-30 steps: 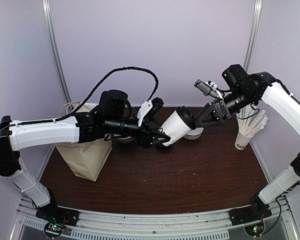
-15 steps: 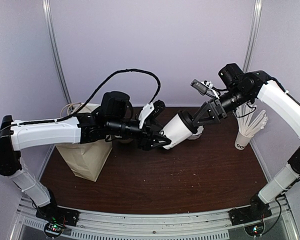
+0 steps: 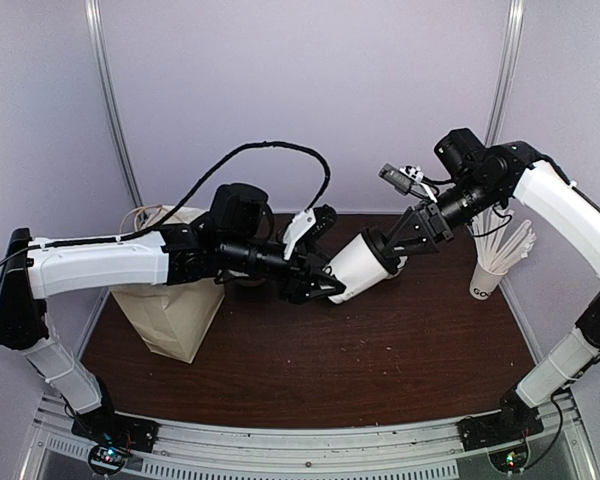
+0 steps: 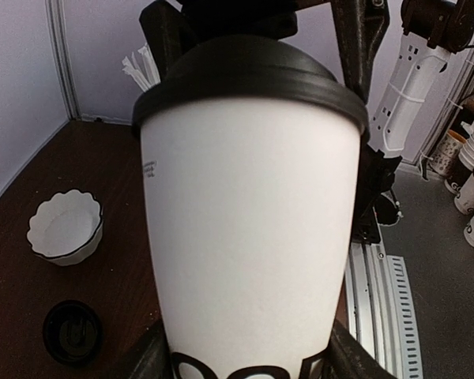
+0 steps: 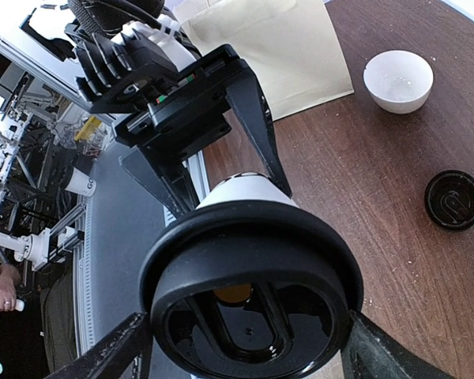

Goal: Pack the takeout coffee

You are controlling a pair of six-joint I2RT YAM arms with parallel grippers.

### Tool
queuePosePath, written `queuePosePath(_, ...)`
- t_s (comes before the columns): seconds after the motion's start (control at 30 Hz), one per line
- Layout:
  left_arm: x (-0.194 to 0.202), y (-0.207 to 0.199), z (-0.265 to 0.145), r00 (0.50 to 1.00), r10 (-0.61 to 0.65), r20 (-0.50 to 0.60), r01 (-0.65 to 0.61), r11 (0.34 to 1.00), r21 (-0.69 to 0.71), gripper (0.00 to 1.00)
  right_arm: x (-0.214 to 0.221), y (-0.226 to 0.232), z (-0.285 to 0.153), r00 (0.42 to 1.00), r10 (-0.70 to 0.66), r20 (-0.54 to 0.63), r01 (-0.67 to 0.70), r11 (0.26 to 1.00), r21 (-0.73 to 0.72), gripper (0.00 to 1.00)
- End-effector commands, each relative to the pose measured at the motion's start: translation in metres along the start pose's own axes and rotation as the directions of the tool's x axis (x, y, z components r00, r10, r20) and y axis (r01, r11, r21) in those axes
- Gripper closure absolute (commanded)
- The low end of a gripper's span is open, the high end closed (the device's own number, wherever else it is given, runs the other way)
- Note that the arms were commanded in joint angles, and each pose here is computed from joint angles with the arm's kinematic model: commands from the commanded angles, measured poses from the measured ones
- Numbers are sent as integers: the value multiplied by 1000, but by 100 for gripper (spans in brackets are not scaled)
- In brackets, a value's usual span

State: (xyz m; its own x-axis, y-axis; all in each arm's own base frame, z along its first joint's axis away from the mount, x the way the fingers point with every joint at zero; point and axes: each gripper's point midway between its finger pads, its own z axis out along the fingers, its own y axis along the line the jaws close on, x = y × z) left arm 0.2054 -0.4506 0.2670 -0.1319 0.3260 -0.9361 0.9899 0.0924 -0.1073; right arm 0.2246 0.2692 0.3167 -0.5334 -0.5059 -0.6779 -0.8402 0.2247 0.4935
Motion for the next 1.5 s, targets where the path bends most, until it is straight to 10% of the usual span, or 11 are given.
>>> queuePosePath(0.0,-30,-6,0,995,63,72,-65,998,14,40,4,7,6,1000,-17,-26,17,999,-29,15)
queuePosePath(0.4,-33,-4,3,995,62,73,-62,998,4,39,9,2,11,998,-23,-58,24,1000,3,27)
queuePosePath(0.6,-29,16,-3,998,51,29,-47,990,-130,22,7,-5,6,998,-40,-57,43,998,52,33)
queuePosePath(0.93,-76,11,-106,999,9,-45,-25,931,-364,12,20,-50,-30,999,-23,-39,32,971,236,34)
queuePosePath(1.1,-82,44,-238,988,-153,32,118,600,-791,17,29,-60,-27,999,-31,-38,40,963,267,34)
queuePosePath(1.3,-35,25,-303,929,-365,64,233,441,-867,24,36,-72,-20,998,-31,-50,44,958,283,34)
queuePosePath(1.47,10,18,-329,854,-510,103,280,283,-918,10,52,-104,-24,991,-14,-136,70,906,417,34)
